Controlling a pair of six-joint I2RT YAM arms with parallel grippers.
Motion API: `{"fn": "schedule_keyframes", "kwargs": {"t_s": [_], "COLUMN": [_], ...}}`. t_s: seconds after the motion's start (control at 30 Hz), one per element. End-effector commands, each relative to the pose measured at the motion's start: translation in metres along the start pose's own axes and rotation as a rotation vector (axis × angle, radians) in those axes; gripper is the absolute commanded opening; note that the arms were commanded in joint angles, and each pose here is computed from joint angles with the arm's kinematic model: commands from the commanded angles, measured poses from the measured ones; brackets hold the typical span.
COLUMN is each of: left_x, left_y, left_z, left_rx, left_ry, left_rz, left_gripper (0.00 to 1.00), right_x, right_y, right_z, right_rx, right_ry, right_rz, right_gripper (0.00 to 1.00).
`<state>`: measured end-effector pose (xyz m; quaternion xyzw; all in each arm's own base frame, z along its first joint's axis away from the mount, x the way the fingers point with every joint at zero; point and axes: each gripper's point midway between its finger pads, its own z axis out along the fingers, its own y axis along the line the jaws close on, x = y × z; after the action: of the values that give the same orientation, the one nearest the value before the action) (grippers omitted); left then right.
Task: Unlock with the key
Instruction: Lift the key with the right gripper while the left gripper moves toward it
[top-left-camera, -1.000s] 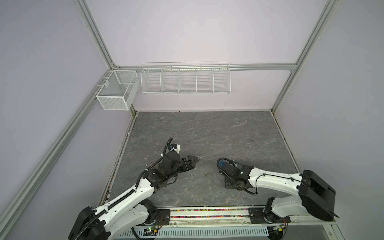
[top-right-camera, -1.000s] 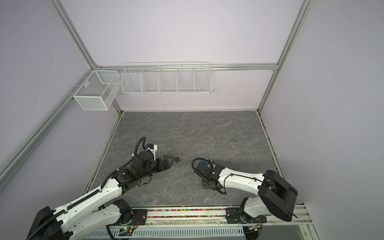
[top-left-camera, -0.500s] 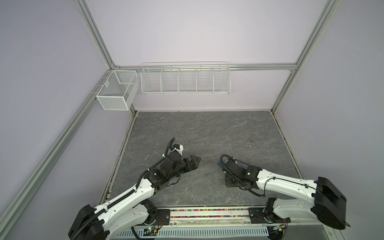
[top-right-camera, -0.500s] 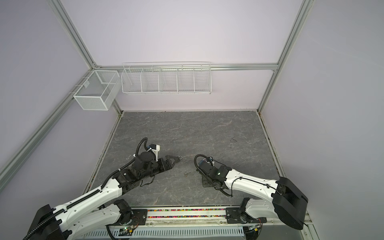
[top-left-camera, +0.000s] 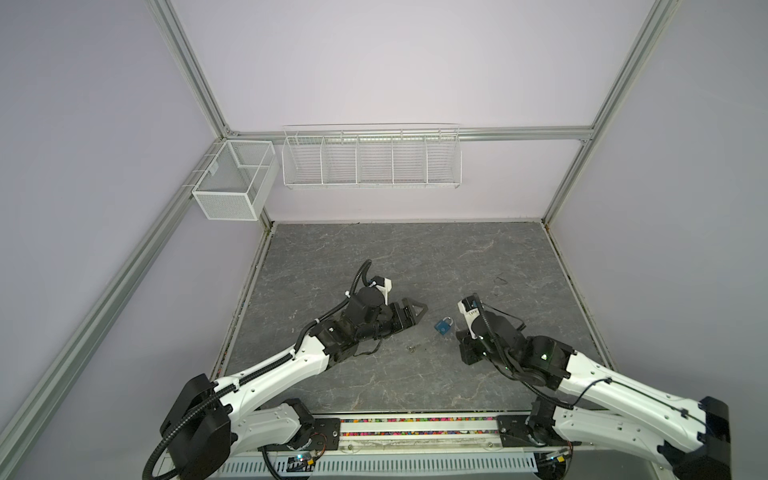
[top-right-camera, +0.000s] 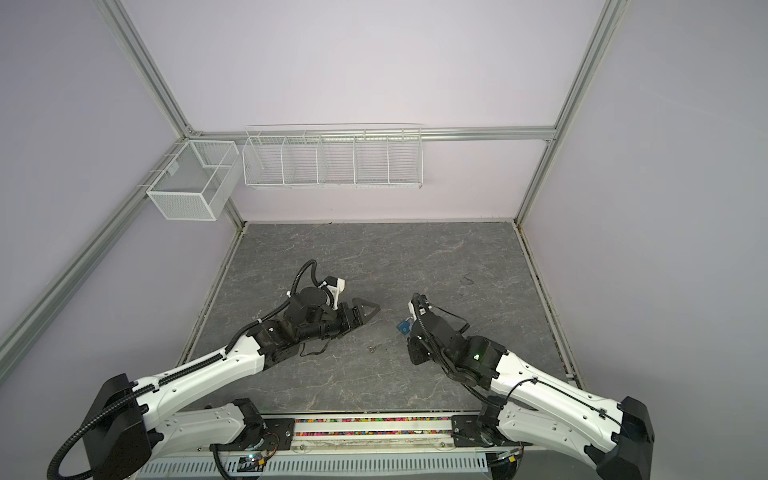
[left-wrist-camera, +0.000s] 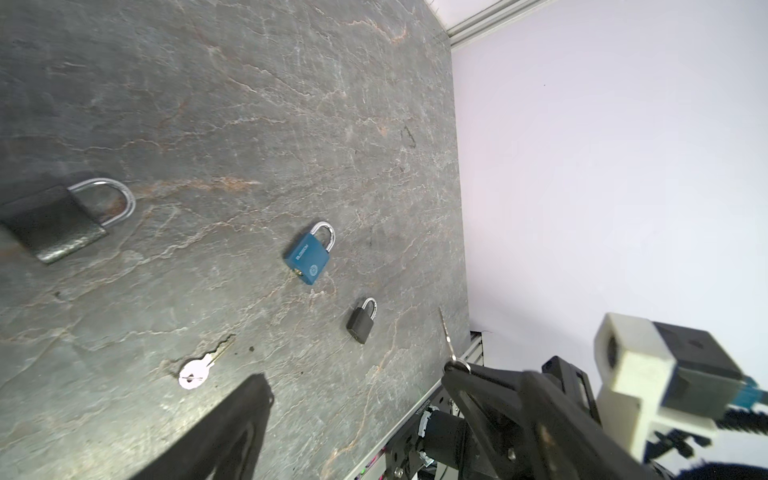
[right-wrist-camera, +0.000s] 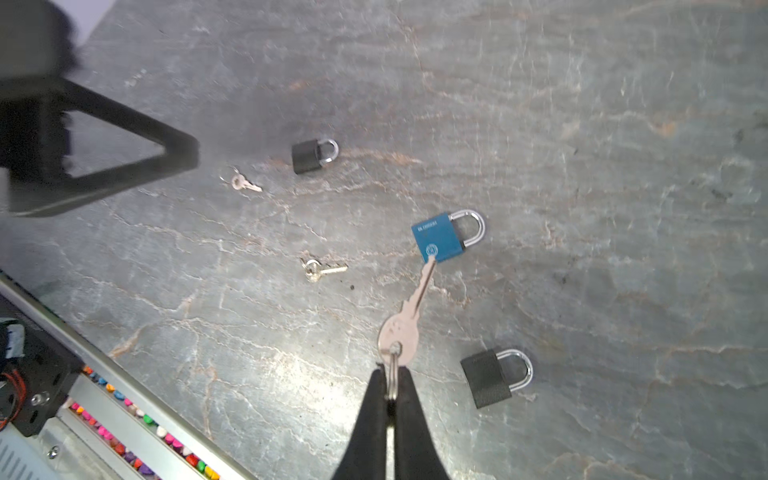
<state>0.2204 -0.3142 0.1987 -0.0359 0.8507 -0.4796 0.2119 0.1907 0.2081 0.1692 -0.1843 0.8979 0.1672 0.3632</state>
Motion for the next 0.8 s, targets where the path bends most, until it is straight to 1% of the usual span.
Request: {"fn": "schedule_keyframes", "kwargs": {"t_s": [0.0,0.07,0.17,0.2,0.33,0.4,0.47,0.57,0.63,0.7,0.73,0.77], "left_x": [-0.001,0.0,0.001,0.001,0.005,0.005,0.004,-0.001,-0.003,-0.006,-0.006,-0.007], "left_y": [-0.027,-0.033,-0.042,-0.044,-0.052,-0.053,-0.055,-0.068,-0.069,-0.068,-0.068,-0.068], "left_z": [0.002,0.005,0.01,0.011,0.014,0.015,0.017,0.018,0.021,0.023,0.024,0.025], "left_rx": [0.066,0.083,0.11,0.115,0.139,0.144,0.157,0.208,0.207,0.202,0.205,0.207], "left_ry": [0.036,0.058,0.083,0.093,0.129,0.134,0.134,0.117,0.106,0.093,0.092,0.089], "left_rz": [0.015,0.022,0.039,0.046,0.063,0.05,0.035,0.02,0.02,0.019,-0.014,-0.019], "left_gripper": [0.9,0.89,0.84,0.82,0.79,0.76,0.75,0.68,0.66,0.62,0.6,0.58], "right_x": [-0.031,-0.039,-0.045,-0.047,-0.056,-0.06,-0.062,-0.063,-0.064,-0.064,-0.064,-0.064], "right_y": [0.015,0.022,0.037,0.04,0.047,0.049,0.05,0.053,0.053,0.055,0.055,0.054], "right_z": [-0.012,-0.018,-0.024,-0.025,-0.032,-0.032,-0.031,-0.027,-0.025,-0.023,-0.022,-0.02], "right_rx": [-0.063,-0.093,-0.171,-0.183,-0.206,-0.203,-0.202,-0.2,-0.195,-0.195,-0.194,-0.184], "right_ry": [-0.114,-0.148,-0.185,-0.193,-0.227,-0.241,-0.237,-0.222,-0.214,-0.209,-0.209,-0.203], "right_rz": [-0.137,-0.174,-0.248,-0.266,-0.321,-0.339,-0.349,-0.359,-0.363,-0.369,-0.374,-0.377], "right_gripper": [0.06,0.06,0.06,0.06,0.06,0.06,0.06,0.06,0.06,0.06,0.06,0.06]}}
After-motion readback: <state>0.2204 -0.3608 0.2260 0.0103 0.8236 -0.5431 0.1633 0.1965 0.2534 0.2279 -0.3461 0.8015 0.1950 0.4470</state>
